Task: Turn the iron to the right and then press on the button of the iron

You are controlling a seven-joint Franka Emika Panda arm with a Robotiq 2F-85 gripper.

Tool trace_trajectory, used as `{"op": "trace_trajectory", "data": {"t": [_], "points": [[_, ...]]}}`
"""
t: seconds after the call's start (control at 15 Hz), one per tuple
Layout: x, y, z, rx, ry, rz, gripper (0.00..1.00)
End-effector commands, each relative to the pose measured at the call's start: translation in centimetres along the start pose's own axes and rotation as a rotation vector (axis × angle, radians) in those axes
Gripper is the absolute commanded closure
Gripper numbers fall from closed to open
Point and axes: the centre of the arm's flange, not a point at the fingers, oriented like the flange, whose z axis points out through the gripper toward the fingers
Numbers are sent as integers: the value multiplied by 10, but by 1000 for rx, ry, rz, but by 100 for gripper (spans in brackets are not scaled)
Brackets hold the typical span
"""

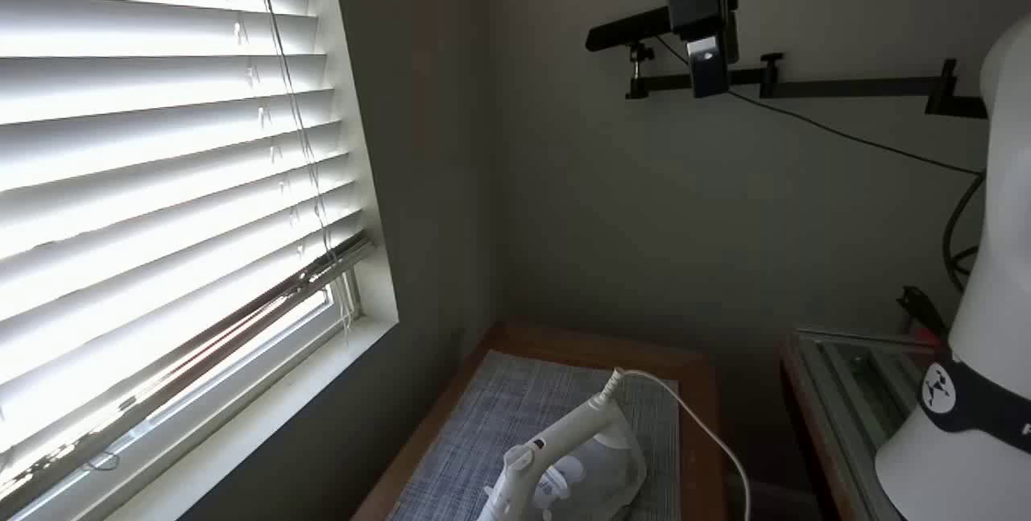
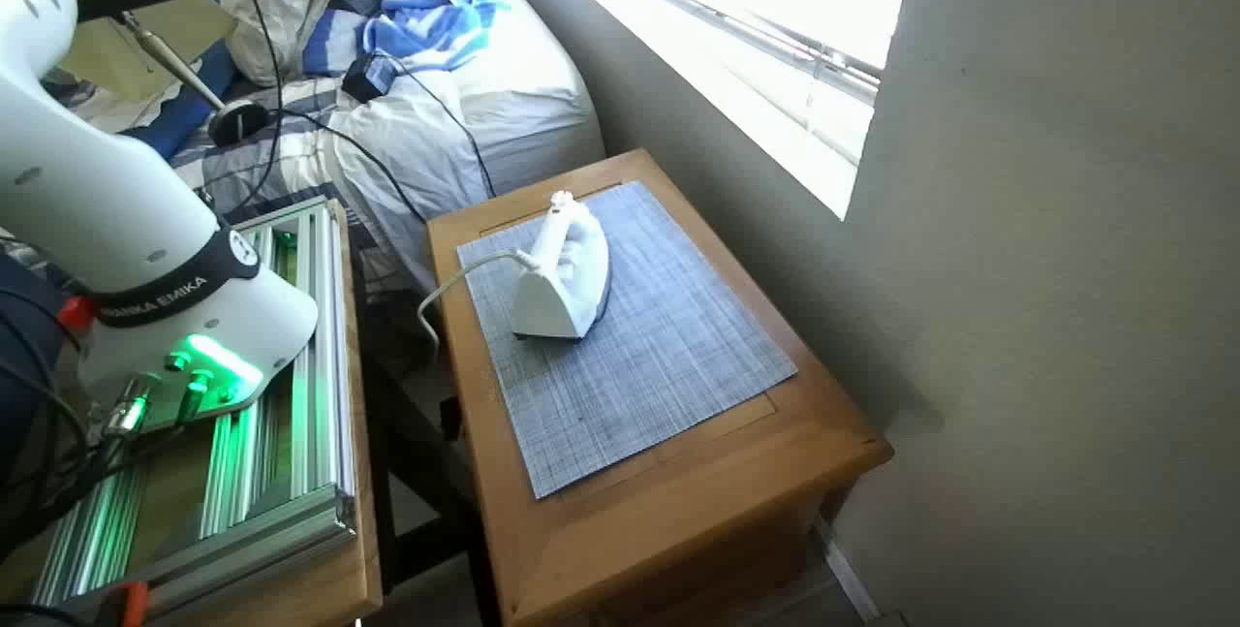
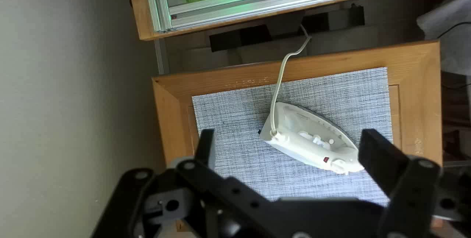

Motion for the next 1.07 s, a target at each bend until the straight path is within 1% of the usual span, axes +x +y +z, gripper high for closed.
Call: {"op": "trace_trajectory", "data": {"t": [0.0,0.8,1.0], "points": [[0,0,0,0,0,0,0],[0,0,0,0,0,0,0],[10,-11,14,45,-7,136,0]]}}
